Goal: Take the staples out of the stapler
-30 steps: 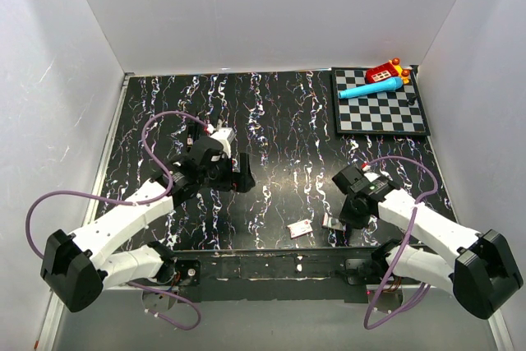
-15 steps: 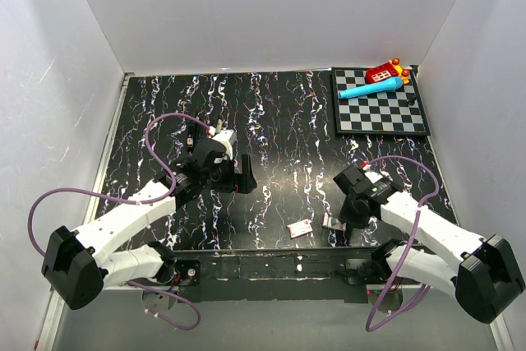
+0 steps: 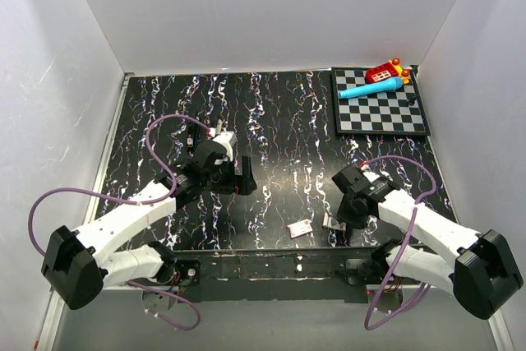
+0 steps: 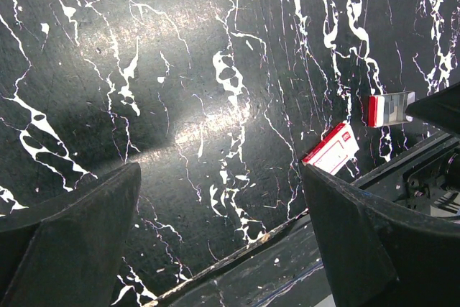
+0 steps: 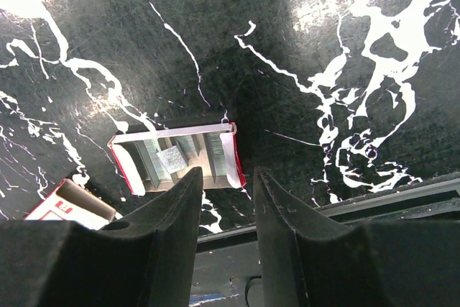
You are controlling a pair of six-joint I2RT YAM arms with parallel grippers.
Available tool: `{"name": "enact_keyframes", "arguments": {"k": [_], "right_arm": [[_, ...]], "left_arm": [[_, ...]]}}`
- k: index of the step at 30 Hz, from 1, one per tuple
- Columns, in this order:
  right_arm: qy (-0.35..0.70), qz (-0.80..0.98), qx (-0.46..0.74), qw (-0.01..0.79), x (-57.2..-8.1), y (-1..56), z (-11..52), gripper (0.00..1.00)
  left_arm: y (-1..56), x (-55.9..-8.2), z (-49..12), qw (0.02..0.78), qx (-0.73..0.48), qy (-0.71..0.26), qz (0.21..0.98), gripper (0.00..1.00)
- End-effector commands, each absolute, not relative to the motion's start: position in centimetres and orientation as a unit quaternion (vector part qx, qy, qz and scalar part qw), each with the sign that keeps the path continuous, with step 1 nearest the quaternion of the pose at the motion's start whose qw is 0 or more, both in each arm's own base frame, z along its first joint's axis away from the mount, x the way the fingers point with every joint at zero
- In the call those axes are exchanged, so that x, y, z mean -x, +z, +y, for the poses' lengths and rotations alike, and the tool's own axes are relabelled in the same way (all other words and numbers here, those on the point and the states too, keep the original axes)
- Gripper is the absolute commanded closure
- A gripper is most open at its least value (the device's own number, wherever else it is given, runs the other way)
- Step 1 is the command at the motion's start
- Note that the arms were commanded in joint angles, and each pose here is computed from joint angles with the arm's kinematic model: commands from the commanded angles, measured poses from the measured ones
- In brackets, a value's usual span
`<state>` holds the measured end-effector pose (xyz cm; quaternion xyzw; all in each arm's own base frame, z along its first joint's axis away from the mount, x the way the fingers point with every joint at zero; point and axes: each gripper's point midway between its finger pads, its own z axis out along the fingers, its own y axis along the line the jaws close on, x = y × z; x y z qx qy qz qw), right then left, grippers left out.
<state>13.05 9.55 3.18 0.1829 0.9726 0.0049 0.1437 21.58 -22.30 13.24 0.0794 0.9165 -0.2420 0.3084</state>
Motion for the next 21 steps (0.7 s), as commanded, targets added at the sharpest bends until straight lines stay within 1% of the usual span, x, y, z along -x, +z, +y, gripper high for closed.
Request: {"name": "enact_keyframes", "arguments": {"k": [1,21], "right_arm": [[0.015,0.972,-0.184,0.148,-13.50,3.14,9.94,0.57],[-0.006,0.975,-0.175,0.135,-13.27,2.76,9.52,0.60]], "left_arm": [[13.79,-21.62,-22.27,0.322,-0.076,-0.248,0.911,0.04],[13.58,-21.57,-22.24,0.319,-0.074,-0.247,0.912,0.03]]}}
